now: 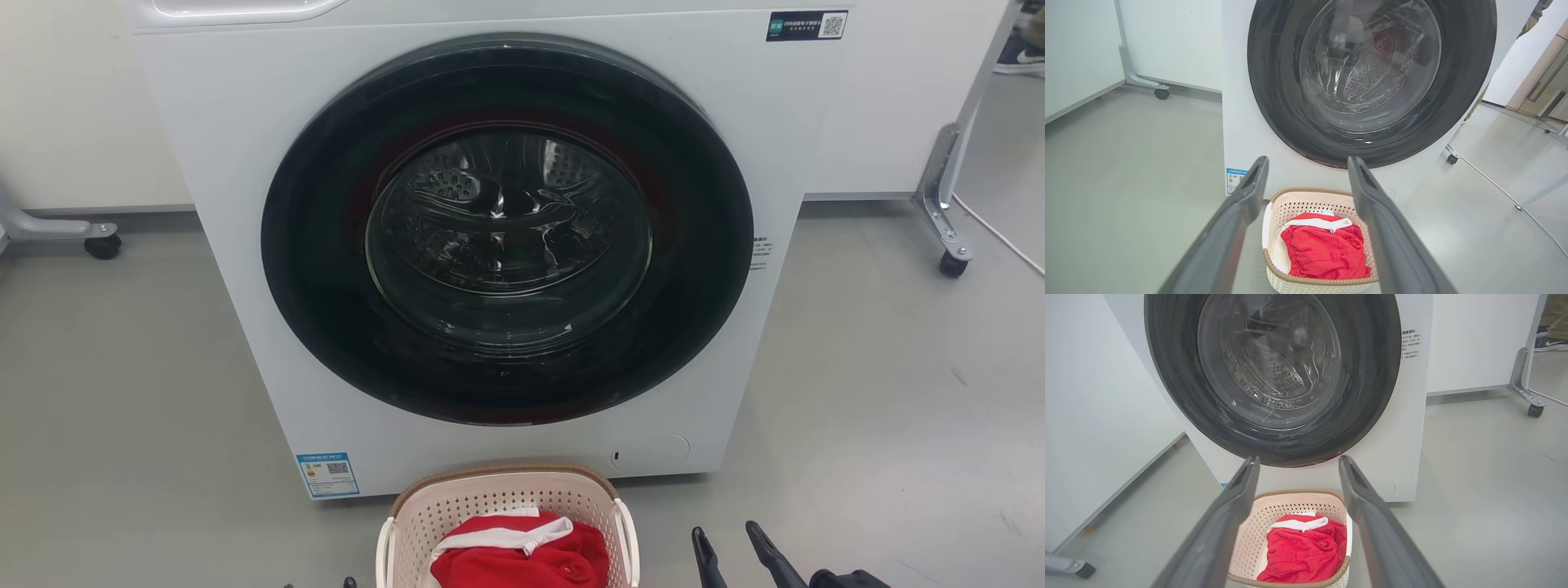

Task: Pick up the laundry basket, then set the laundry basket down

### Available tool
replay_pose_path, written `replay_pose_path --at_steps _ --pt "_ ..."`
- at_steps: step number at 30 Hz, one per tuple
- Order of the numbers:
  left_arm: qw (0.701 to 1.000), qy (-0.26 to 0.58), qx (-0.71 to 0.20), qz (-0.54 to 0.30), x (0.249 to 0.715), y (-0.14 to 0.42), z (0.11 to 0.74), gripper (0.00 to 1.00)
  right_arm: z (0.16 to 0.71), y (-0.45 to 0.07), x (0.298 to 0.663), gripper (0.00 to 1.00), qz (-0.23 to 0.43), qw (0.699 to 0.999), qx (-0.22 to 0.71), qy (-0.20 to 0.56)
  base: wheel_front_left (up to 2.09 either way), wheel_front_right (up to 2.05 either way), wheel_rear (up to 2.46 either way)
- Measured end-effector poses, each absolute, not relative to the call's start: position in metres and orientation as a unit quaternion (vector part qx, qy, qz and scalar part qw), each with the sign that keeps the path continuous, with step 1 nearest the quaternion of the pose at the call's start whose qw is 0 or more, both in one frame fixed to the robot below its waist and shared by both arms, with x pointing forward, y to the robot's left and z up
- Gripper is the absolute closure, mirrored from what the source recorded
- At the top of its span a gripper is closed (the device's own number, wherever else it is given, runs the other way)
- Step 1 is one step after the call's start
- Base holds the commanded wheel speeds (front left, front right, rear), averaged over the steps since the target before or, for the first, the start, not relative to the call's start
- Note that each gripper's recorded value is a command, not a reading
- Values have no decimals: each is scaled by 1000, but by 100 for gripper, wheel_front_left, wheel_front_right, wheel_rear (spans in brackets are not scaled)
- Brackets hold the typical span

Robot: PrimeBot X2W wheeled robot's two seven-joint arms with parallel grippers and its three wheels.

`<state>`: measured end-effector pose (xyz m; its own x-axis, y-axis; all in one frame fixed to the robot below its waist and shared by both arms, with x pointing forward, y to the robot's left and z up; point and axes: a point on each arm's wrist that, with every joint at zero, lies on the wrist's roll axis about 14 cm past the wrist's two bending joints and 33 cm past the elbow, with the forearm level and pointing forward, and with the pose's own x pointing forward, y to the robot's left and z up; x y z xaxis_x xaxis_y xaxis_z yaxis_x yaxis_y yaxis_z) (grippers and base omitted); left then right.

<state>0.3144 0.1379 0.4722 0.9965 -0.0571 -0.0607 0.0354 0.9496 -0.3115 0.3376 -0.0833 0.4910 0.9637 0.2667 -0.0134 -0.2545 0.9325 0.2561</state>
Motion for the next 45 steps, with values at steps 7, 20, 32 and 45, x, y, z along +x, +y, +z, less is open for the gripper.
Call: replay_pose_path --at_steps 7,20,32,45 --pt "989 17 -148 -18 319 142 482 0 497 -99 337 0 110 986 122 6 0 0 0" --pt "990 10 -141 -12 320 146 486 0 506 -107 340 0 91 989 113 -15 0 0 0" --pt "991 5 -133 -14 321 144 488 0 507 -108 339 0 85 990 107 -20 0 0 0" --pt "991 20 -129 -10 319 145 479 100 497 -108 339 100 81 991 103 -3 0 0 0"
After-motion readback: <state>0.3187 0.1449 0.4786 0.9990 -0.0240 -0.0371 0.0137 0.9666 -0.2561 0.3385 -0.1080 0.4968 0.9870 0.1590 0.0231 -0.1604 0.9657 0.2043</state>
